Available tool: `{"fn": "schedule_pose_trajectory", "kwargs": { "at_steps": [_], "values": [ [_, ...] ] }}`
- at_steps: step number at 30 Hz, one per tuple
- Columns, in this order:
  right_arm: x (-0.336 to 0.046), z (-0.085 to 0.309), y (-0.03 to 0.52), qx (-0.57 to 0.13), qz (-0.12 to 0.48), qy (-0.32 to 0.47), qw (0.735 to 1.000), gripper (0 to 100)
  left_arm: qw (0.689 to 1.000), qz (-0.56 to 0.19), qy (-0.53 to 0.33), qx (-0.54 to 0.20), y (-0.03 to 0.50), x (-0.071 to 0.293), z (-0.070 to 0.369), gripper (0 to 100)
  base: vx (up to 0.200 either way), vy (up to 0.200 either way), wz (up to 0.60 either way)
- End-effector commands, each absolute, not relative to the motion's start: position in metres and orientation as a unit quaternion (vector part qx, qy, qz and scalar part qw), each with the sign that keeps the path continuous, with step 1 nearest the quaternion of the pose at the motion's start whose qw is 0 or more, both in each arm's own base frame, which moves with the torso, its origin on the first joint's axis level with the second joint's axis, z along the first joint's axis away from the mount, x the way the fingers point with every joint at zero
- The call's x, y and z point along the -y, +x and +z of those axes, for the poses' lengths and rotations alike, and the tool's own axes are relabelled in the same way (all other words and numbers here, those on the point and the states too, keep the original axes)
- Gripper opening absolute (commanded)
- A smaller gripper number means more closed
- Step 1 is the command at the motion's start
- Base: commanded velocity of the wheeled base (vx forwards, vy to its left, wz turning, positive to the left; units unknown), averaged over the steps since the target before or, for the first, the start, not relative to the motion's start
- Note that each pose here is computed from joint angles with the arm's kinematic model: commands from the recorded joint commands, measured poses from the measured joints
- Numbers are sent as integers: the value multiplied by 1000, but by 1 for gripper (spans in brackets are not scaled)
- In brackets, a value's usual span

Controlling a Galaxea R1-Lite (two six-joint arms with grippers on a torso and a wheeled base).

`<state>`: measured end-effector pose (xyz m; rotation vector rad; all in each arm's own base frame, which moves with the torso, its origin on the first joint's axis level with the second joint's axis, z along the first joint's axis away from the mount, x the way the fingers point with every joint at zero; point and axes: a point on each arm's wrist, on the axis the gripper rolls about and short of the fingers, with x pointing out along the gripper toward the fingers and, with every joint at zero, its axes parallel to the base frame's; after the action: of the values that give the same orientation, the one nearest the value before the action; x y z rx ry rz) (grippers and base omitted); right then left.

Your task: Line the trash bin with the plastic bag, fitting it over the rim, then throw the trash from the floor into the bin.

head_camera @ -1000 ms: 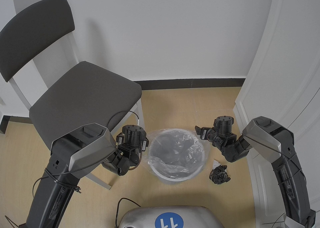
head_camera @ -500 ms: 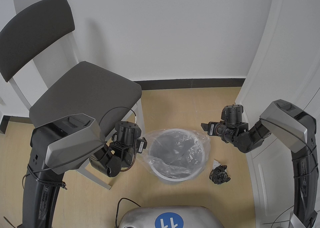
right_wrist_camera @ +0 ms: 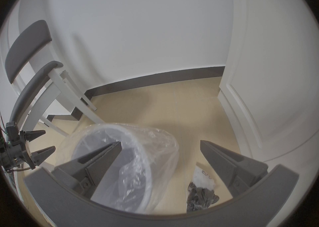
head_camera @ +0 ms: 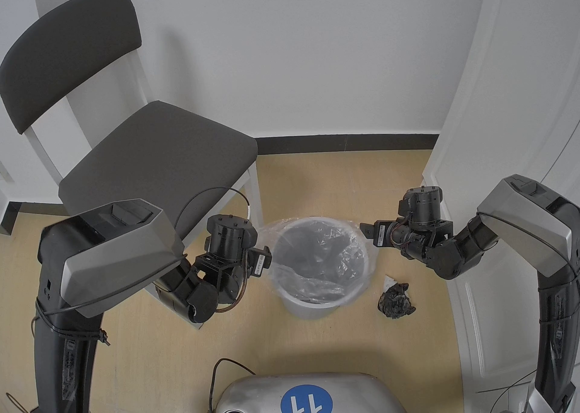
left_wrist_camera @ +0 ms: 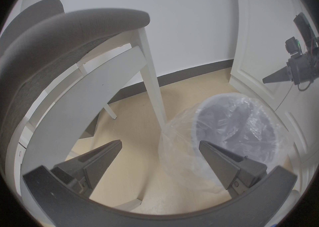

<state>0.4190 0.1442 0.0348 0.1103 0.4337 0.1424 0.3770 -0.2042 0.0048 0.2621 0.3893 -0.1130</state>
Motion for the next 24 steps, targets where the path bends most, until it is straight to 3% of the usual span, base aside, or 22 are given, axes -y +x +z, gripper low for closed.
{"fn": "schedule_pose_trajectory", "kwargs": {
  "at_steps": [1, 10, 24],
  "values": [
    [-160, 32, 412, -219, 88, 55, 970, 100, 979, -56, 113, -162, 379, 205, 11, 100, 0, 0, 0],
    [-196, -2, 407, -204, 118, 67, 970, 100, 986, -61, 100, -120, 378, 211, 18, 100, 0, 0, 0],
    [-210, -31, 373, -280, 142, 13, 949, 100, 987, -60, 96, -114, 380, 212, 21, 100, 0, 0, 0]
  ]
}}
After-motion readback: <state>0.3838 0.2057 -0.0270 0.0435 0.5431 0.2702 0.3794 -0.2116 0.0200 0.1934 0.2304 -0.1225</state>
